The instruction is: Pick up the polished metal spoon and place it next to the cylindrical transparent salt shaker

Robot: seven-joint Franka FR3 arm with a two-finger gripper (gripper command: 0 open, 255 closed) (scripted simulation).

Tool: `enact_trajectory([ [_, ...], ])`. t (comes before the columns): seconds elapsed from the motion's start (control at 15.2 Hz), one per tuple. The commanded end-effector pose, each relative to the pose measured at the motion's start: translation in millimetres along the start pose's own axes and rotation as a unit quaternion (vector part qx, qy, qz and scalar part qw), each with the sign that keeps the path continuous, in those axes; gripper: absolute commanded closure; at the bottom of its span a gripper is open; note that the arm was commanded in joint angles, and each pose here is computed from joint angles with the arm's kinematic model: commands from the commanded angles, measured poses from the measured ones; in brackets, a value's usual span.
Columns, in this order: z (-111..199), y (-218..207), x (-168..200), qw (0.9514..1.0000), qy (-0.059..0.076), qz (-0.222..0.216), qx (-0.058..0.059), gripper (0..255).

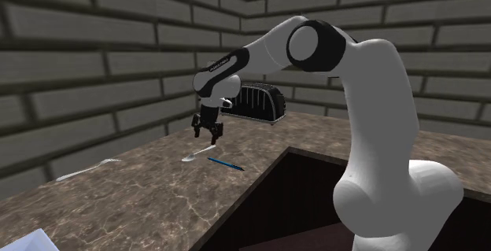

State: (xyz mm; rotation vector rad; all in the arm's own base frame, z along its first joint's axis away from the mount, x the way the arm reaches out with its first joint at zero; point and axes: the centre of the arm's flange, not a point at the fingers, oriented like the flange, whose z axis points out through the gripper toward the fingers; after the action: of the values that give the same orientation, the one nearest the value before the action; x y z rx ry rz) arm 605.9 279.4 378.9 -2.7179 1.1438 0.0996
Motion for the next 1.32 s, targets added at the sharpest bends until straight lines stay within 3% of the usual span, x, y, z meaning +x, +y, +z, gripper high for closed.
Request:
enact_trajectory([
  [0.0, 13.1, -7.5, 4.1, 0.9999, -0.002, 0.01, 0.002, 0],
  [0.46, 47.8, -7.6, 3.9, 0.9999, -0.002, 0.01, 0.002, 0],
  [0.92, 47.7, -7.7, 4.0, 0.9999, -0.002, 0.01, 0.002, 0],
  [0.99, 47.7, -7.7, 4.0, 0.9999, -0.002, 0.01, 0.002, 255],
  [1.25, 48.0, -7.8, 3.9, 0.9999, -0.002, 0.01, 0.002, 255],
])
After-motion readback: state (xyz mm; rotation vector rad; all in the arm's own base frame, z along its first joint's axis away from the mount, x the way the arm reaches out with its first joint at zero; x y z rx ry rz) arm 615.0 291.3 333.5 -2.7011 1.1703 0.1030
